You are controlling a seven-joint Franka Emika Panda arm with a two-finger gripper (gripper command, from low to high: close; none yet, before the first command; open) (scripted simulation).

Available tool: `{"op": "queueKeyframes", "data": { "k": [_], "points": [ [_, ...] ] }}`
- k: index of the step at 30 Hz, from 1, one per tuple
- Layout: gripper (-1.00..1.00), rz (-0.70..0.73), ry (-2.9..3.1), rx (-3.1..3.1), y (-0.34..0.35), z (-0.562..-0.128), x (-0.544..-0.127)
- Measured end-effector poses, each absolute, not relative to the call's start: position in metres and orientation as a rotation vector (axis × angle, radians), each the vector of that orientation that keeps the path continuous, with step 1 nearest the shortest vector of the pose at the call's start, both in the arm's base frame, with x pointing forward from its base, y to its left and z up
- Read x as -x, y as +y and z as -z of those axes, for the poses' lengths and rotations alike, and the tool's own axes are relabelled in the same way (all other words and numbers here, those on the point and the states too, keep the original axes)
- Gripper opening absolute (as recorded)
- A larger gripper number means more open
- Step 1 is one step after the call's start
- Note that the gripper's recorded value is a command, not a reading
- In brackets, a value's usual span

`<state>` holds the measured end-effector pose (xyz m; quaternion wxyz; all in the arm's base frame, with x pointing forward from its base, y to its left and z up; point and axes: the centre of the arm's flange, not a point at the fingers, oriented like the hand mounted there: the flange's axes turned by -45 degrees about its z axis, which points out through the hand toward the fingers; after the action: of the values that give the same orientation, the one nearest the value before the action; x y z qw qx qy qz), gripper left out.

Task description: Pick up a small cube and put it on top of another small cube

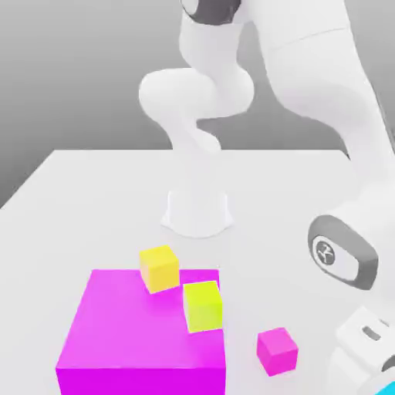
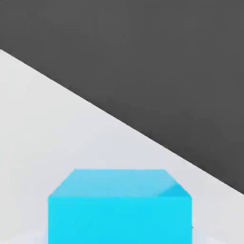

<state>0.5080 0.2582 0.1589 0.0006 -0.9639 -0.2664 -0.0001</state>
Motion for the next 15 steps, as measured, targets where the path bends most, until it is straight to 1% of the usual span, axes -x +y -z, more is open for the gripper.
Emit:
{"op": "queueKeyframes", "data": {
  "k": [3, 9, 15],
  "points": [
    [-1.0, -0.001, -0.78, 3.044, 0.246, -0.199, -0.508],
    [-1.0, -0.001, -0.343, 3.132, 0.161, -0.26, -0.504],
    [-1.0, -0.002, 0.16, 3.145, 0.068, -0.309, -0.479]
  ]
}}
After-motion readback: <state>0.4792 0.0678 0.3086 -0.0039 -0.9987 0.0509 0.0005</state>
